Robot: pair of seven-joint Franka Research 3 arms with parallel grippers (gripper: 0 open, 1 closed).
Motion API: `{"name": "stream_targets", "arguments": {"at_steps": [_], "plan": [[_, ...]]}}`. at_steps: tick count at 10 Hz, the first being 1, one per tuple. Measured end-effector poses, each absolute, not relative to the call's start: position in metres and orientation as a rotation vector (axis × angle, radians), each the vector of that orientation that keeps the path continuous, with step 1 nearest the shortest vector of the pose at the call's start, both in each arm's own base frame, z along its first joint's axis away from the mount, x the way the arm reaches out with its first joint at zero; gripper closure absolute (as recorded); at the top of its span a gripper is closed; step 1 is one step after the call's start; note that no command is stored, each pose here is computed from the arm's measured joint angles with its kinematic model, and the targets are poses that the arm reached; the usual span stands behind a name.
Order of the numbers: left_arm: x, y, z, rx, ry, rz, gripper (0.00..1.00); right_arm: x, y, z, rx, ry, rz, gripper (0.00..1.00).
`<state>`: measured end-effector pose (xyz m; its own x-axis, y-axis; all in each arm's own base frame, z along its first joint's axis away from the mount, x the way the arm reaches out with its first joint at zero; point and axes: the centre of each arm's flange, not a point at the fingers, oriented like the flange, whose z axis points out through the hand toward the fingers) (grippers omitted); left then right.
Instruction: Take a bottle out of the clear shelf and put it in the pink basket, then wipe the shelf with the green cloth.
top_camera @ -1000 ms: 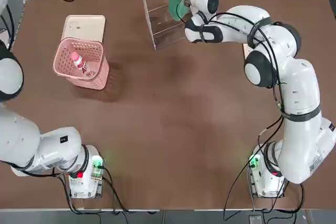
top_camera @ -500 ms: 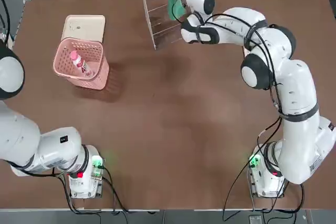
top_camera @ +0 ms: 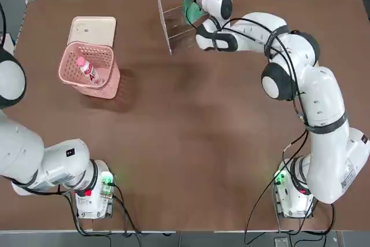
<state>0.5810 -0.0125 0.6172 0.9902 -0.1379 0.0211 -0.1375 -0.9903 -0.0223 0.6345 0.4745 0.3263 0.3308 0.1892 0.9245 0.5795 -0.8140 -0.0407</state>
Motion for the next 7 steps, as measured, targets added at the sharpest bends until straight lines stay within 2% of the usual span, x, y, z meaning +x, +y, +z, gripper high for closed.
{"name": "stream_targets", "arguments": {"at_steps": [7], "plan": [[0.5822,-0.0152,0.6163,-3.099,0.212,-0.032,0.0,0.6331,0.4813,0.3351,-2.214,-0.64,-1.48,0.97]]}}
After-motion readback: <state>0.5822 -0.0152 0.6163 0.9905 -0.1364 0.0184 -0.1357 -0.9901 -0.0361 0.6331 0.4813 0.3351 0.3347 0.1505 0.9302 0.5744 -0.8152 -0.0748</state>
